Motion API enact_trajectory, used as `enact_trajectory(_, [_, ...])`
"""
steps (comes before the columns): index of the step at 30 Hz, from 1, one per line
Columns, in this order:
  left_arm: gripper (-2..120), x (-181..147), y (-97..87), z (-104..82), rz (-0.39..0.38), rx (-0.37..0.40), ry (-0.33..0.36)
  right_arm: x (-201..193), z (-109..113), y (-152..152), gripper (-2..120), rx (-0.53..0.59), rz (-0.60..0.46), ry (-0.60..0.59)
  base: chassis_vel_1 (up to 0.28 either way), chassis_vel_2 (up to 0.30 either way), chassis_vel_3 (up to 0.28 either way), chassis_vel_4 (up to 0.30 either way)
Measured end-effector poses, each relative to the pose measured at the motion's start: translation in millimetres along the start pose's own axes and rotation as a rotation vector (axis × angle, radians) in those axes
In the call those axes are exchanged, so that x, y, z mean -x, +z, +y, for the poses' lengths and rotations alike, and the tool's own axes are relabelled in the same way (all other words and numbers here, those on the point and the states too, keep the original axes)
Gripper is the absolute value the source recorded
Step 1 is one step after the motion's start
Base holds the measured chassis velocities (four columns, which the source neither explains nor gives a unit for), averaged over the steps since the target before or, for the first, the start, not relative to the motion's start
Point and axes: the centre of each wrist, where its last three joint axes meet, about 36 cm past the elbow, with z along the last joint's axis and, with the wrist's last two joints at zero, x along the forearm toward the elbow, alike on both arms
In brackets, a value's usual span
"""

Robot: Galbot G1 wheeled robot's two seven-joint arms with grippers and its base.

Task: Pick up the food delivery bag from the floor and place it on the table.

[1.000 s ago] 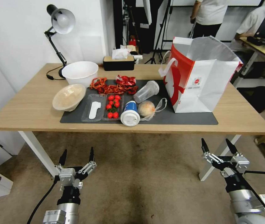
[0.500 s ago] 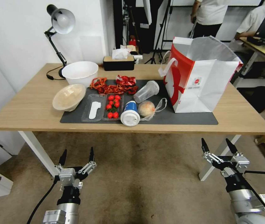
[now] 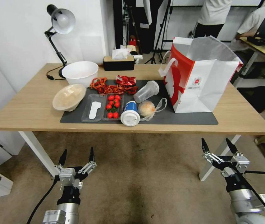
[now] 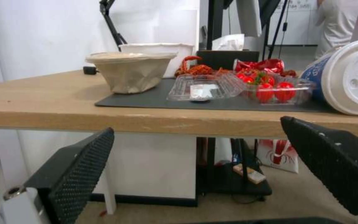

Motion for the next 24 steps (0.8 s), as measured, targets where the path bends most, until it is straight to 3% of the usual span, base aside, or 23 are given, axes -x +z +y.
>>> enact_trajectory(24, [100, 0.0, -0.1, 0.0, 0.001, 0.0, -0.001, 0.0, -0.1, -0.1, 100, 0.0, 0.0, 0.001, 0.0, 0.0, 0.0, 0.0])
